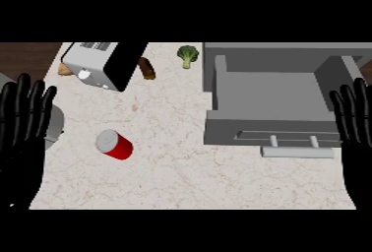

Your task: Pick up the can, place it into the drawer and close the drawer

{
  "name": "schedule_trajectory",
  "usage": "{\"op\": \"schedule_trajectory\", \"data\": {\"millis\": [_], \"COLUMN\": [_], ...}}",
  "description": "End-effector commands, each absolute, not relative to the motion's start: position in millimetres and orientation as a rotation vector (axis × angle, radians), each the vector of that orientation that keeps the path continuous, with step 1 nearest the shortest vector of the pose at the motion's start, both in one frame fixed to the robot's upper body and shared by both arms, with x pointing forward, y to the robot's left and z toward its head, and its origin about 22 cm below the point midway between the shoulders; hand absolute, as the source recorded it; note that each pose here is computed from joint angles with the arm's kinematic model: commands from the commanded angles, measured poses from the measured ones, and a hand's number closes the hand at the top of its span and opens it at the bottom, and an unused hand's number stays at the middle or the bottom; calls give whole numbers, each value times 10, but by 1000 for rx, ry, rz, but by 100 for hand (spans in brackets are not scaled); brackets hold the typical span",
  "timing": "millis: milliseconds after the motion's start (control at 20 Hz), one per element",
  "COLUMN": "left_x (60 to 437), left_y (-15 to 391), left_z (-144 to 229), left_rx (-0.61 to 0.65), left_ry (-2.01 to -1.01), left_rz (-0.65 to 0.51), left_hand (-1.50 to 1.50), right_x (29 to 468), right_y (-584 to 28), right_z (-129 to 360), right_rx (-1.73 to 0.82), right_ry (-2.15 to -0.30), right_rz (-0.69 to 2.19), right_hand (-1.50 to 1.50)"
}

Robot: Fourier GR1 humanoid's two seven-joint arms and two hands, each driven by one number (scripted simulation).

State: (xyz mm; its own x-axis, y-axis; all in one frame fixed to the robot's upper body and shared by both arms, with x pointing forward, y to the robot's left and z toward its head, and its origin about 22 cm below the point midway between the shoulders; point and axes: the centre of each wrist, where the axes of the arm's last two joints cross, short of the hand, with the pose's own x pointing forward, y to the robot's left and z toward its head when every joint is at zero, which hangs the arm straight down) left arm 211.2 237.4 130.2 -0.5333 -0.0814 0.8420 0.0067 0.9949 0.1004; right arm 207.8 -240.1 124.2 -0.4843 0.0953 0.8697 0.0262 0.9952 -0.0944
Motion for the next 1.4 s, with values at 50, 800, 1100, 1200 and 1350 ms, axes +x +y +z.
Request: {"op": "schedule_trajectory", "data": {"millis": [50,800,1100,1200,1350], "left_x": [2293,2670,2748,3006,2975], "left_y": [2453,3914,4310,4343,4384], "left_z": [1243,1373,1608,1516,1491], "left_rx": [-299,-897,-936,-899,-914], "left_ry": [-2097,-1609,-1559,-1540,-1517], "left_rz": [-348,-936,-985,-938,-895], "left_hand": [-150,-150,-150,-150,-150], "right_x": [2138,1906,1685,1606,1474], "right_y": [-2306,-2779,-2950,-2965,-3084], "right_z": [1166,1033,822,890,923], "right_rx": [-25,-183,-198,-180,-195], "right_ry": [-2060,-1801,-1774,-1787,-1787], "right_rz": [90,-80,-90,-89,-93], "right_hand": [-150,-150,-150,-150,-150]}}
